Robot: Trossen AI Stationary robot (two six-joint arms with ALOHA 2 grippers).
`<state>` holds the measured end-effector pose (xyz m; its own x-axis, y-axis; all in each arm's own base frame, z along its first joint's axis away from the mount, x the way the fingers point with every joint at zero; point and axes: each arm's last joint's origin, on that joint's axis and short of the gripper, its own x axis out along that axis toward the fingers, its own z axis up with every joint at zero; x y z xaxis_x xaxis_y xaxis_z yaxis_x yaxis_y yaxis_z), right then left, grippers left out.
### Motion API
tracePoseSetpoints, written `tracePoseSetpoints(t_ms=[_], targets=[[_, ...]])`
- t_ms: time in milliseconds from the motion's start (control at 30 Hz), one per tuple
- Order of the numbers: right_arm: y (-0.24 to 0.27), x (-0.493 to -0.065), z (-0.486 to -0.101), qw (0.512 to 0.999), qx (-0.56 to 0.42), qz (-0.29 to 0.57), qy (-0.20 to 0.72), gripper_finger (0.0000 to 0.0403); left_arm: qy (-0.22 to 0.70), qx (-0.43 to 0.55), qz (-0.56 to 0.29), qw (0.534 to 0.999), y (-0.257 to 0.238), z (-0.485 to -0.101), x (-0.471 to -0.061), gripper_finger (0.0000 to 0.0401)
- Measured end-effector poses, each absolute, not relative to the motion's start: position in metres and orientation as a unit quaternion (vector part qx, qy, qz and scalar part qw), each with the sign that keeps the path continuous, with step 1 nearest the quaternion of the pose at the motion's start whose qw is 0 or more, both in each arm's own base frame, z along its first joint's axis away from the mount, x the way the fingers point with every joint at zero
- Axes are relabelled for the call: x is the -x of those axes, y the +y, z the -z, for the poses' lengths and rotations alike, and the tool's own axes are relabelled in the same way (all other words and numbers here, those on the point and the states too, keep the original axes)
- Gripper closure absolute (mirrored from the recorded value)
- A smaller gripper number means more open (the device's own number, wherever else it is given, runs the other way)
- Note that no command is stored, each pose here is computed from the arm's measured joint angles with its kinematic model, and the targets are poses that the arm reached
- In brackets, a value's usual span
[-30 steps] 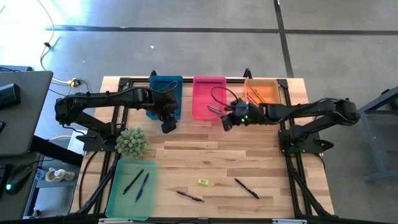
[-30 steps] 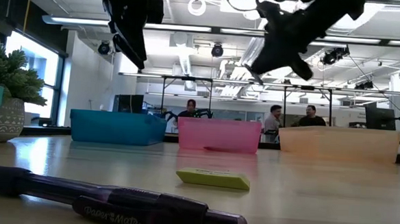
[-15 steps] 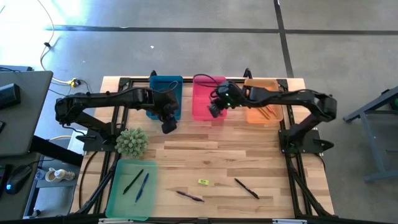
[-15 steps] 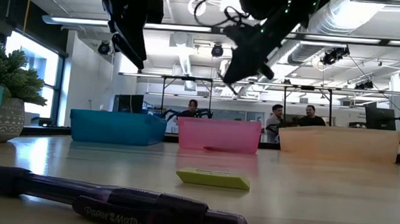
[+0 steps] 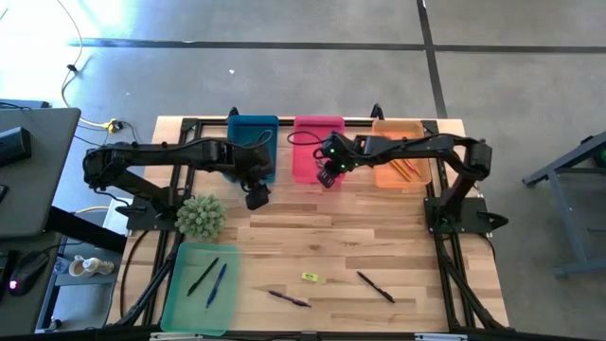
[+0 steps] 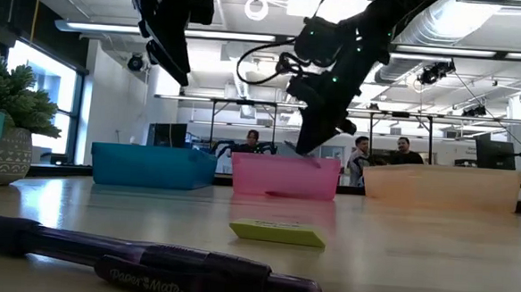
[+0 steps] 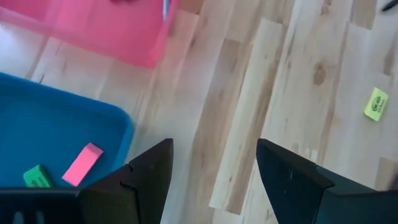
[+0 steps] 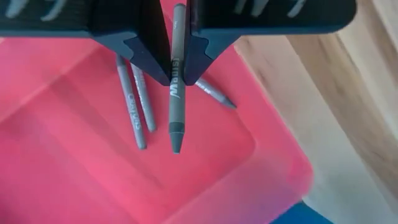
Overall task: Sort crayons/erasers/pens/pencils in bins
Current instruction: Put the gray crayon into the pink bin, then put the purple pen into the blue bin
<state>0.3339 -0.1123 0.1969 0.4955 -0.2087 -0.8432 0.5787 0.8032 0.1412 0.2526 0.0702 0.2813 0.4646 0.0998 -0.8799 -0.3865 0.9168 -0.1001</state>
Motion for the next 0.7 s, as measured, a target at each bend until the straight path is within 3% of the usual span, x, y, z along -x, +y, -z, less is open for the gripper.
tracePoseSetpoints(t_ms=[300,567,700], targets=[[-0.113,-0.337,-0.183,0.826,-0.214,0.242,0.461,0.0366,0.478,0.135,-0.122,0.859,0.056,-0.284,-0.261,0.0184],[-0.113,-0.336,-0.184,0.819,-0.239,0.254,0.455,0.0285,0.476,0.131,-0.106,0.863,0.044,-0.284,-0.264,0.0184],[-0.113,-0.338,-0.193,0.812,-0.247,0.253,0.464,0.0265,0.478,0.128,-0.099,0.864,0.039,-0.284,-0.264,0.0184]])
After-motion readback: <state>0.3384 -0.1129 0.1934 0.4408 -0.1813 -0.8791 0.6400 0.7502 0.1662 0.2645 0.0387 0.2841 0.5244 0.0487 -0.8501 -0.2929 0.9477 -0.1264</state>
